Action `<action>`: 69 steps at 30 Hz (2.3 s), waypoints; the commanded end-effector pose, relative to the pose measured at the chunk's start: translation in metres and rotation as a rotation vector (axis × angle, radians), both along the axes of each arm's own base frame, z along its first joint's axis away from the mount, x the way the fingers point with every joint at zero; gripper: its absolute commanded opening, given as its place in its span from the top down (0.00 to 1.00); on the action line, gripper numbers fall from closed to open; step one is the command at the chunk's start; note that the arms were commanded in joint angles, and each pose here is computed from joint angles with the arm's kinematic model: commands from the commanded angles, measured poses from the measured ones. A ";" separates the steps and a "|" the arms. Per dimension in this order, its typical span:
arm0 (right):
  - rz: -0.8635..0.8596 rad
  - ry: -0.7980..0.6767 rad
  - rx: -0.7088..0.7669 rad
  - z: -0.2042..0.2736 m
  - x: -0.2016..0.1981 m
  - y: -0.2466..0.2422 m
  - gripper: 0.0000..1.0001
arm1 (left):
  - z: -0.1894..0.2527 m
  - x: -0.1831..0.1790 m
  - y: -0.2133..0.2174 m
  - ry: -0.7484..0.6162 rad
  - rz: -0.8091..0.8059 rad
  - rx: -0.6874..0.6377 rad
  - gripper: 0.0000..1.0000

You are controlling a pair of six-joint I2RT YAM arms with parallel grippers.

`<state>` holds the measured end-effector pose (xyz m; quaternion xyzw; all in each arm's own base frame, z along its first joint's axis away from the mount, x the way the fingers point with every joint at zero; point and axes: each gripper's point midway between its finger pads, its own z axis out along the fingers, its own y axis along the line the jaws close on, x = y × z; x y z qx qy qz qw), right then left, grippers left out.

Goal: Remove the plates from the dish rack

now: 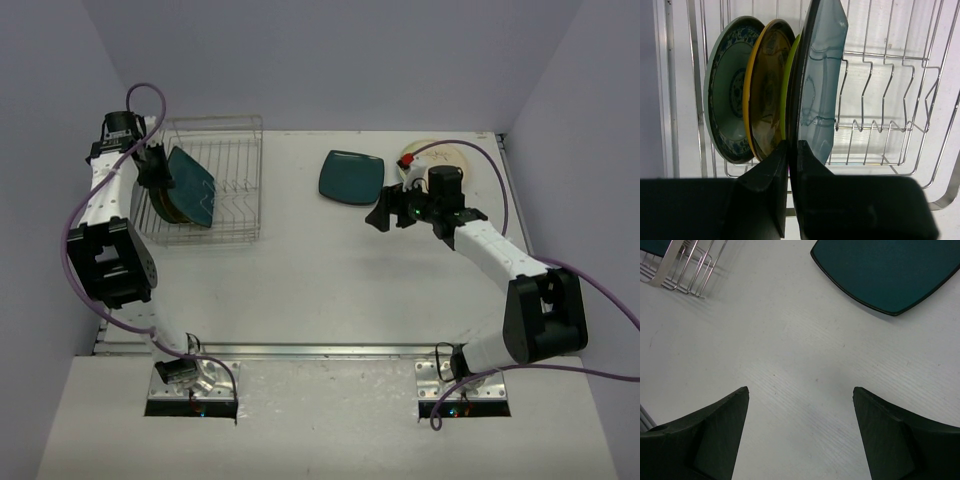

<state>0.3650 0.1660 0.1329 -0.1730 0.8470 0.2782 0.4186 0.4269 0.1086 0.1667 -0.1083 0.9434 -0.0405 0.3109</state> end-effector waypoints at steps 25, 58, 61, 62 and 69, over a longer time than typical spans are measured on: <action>0.215 -0.110 0.099 0.052 -0.016 0.035 0.13 | 0.227 -0.031 -0.107 -0.605 -0.611 0.043 1.00; 0.752 -0.155 0.121 0.091 -0.079 0.116 0.29 | 0.115 -0.160 -0.312 -0.299 -1.415 -0.223 1.00; 0.753 -0.131 0.098 0.087 -0.073 0.118 0.44 | 0.112 -0.164 -0.318 -0.278 -1.434 -0.224 1.00; 0.760 -0.127 0.090 0.086 -0.073 0.118 0.49 | 0.112 -0.165 -0.319 -0.279 -1.437 -0.225 1.00; 0.864 -0.049 0.063 0.076 -0.093 0.120 0.69 | 0.109 -0.165 -0.324 -0.262 -1.453 -0.236 1.00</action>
